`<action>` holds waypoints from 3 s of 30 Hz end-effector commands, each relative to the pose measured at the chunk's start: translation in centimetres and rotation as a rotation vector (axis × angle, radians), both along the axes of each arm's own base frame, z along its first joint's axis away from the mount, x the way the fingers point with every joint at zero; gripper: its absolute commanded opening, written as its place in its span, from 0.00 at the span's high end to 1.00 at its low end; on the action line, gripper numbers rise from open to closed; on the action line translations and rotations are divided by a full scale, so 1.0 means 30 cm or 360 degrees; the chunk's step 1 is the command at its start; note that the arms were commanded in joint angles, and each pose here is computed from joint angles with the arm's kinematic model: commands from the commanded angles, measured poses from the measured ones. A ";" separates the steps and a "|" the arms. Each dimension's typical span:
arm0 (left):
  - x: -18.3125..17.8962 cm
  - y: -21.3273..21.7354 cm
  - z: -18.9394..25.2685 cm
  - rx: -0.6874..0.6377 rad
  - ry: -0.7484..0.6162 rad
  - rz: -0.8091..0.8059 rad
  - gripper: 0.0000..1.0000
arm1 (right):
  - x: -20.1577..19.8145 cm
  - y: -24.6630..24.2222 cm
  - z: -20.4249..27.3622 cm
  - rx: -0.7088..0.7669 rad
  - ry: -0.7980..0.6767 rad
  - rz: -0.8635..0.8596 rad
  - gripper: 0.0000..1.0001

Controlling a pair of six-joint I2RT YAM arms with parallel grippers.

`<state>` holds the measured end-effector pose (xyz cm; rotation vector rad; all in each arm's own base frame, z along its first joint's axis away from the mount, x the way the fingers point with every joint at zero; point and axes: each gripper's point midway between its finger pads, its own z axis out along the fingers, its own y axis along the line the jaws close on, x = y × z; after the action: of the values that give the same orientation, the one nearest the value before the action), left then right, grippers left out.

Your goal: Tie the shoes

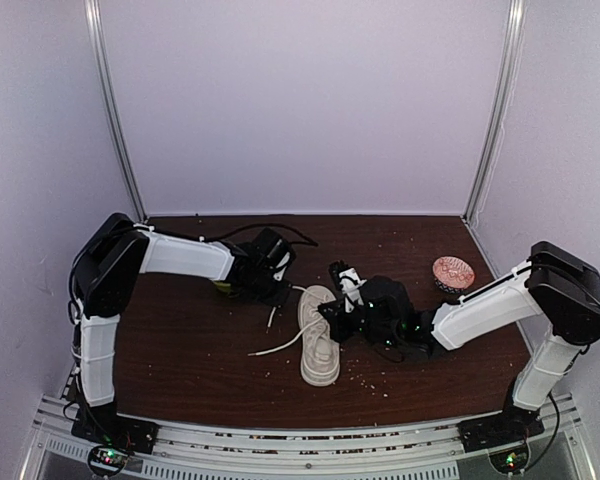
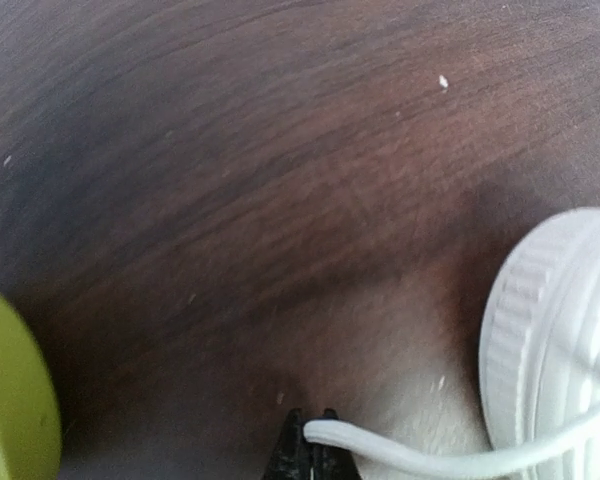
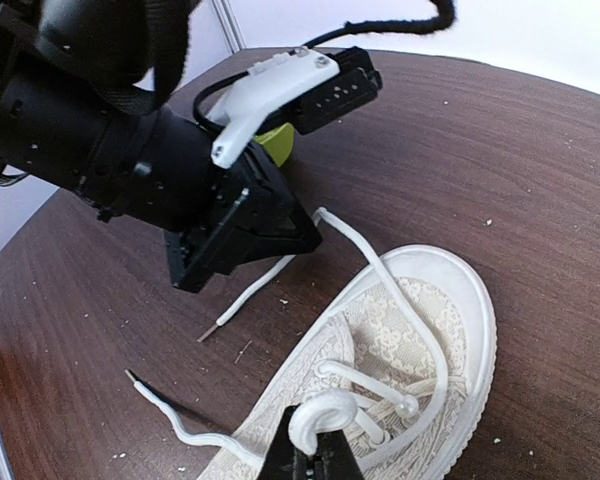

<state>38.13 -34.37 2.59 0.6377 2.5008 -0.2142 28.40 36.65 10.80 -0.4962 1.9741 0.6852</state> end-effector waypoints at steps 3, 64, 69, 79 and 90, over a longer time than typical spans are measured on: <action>-0.094 0.080 0.203 -0.0198 0.0014 0.0140 1.00 | 0.025 -0.012 0.019 0.0007 0.0022 -0.0053 1.00; -0.291 -0.342 0.457 -0.0974 0.0351 -0.0166 0.56 | -0.041 0.045 0.084 0.0232 0.0078 0.0331 1.00; -0.310 -0.346 0.405 -0.0972 0.0424 -0.0179 0.65 | -0.031 0.046 0.085 0.0219 0.0071 0.0317 1.00; -0.323 -0.318 0.372 -0.0952 0.0450 -0.0140 1.00 | -0.014 0.015 0.107 0.0183 0.0027 0.0246 0.75; -0.295 -0.252 0.381 -0.0950 0.0400 -0.0061 1.00 | -0.176 -0.134 0.014 0.0164 0.0215 0.0273 0.44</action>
<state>28.74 -42.01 11.57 0.4331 2.5389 -1.0364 25.55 34.16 14.75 -0.5721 1.9183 0.9126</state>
